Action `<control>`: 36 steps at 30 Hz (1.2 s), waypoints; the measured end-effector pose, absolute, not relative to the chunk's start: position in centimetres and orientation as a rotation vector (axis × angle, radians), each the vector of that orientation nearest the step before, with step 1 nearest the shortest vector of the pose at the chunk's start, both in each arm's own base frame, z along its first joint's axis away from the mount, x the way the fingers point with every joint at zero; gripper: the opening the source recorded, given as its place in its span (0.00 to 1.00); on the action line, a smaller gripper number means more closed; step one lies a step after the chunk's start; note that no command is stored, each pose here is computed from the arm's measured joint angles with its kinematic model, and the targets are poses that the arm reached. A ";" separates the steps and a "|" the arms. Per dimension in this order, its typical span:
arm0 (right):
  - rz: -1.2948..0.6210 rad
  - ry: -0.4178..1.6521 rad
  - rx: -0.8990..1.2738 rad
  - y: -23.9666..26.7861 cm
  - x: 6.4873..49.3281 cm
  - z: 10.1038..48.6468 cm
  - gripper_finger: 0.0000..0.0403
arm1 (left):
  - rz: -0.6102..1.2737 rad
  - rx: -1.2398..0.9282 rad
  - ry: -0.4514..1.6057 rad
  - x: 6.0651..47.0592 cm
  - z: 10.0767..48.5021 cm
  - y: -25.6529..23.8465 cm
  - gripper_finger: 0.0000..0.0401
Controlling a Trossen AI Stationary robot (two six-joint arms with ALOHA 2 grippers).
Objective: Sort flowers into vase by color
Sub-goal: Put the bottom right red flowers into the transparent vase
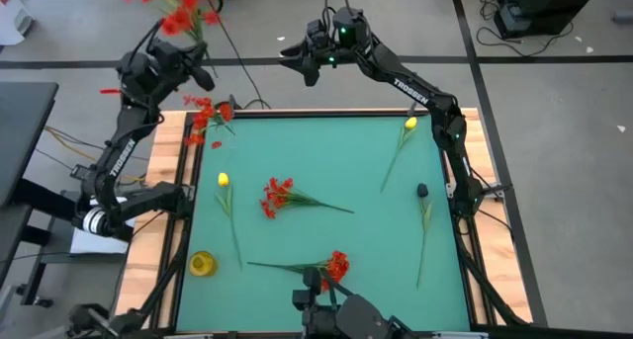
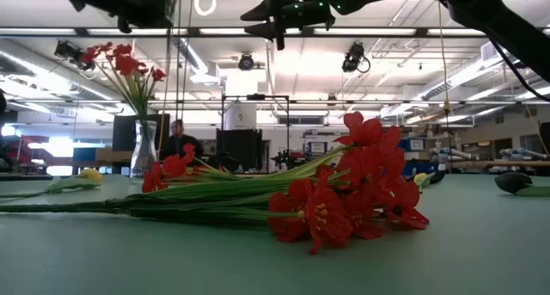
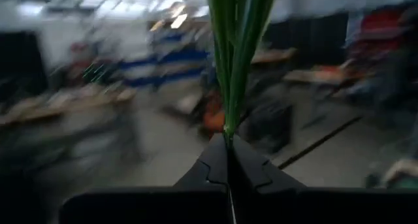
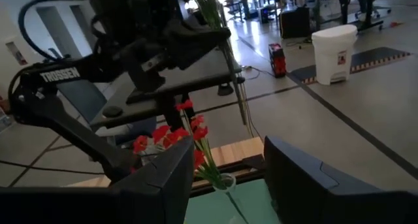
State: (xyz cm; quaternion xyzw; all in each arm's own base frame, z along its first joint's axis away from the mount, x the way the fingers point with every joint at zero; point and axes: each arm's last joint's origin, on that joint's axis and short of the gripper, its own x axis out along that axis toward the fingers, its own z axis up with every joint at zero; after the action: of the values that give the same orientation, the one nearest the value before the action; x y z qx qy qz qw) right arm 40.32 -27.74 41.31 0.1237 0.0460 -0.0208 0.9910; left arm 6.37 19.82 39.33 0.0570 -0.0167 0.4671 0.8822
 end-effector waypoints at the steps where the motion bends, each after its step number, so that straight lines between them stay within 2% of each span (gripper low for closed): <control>1: -0.042 0.094 0.249 -27.7 40.3 41.3 0.48 | 1.026 0.092 -0.005 6.1 39.0 20.0 0.00; 9: -0.014 0.107 0.259 -27.4 40.5 41.2 0.48 | 1.302 -0.110 0.071 4.9 36.1 20.7 0.00; 17: -0.010 0.111 0.261 -27.3 40.5 41.1 0.48 | 1.400 -0.185 0.115 5.5 31.9 21.0 0.00; 20: -0.008 0.111 0.260 -27.3 40.5 41.1 0.48 | 1.394 -0.172 0.036 5.5 31.6 21.1 0.00; 23: -0.002 0.115 0.252 -27.3 40.5 41.1 0.48 | 1.284 -0.193 -0.042 5.9 31.8 21.1 0.00; 29: 0.006 0.113 0.236 -27.3 40.5 41.1 0.48 | 1.059 -0.216 0.054 6.7 31.0 20.7 0.00; 36: 0.017 0.114 0.219 -27.3 40.5 41.1 0.48 | 1.015 -0.225 0.095 7.2 30.7 20.5 0.00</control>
State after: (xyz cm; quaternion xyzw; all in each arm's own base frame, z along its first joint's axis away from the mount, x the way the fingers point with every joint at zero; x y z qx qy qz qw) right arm 40.46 -27.34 41.12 0.1094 0.0566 0.0083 0.9923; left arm 7.23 20.46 30.67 -0.1073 0.0454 0.4849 0.8668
